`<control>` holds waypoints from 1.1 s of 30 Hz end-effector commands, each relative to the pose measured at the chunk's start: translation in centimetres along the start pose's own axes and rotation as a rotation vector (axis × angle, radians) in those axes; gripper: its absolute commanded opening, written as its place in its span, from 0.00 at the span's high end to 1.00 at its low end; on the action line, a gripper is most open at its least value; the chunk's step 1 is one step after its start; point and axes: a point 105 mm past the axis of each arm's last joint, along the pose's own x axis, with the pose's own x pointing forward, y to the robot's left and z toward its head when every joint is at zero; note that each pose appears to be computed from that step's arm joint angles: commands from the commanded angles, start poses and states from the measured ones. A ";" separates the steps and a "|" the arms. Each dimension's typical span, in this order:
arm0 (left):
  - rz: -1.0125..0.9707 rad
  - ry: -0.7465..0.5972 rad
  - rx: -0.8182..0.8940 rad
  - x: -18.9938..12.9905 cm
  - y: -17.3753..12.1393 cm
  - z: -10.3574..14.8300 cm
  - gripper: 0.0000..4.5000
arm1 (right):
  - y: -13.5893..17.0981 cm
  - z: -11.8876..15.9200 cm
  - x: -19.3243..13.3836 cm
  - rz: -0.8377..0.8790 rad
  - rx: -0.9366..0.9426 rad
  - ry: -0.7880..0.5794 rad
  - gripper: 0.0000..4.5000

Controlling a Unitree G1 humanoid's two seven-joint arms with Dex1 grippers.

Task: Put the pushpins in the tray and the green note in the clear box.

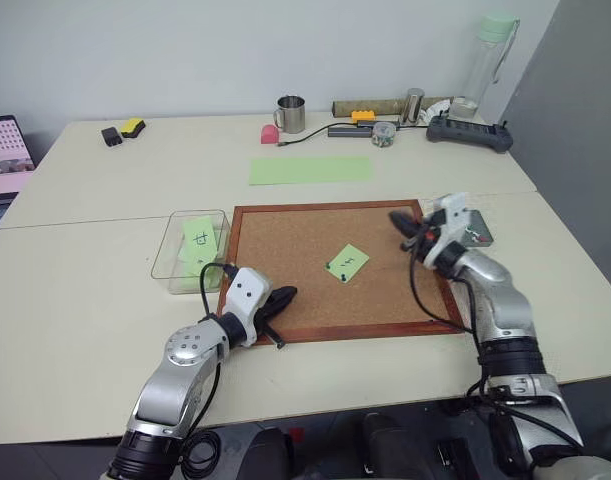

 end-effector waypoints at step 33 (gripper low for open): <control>-0.003 0.081 -0.028 -0.4 0.2 -2.4 1.00 | 3.2 1.0 -1.8 0.291 -0.035 0.017 0.31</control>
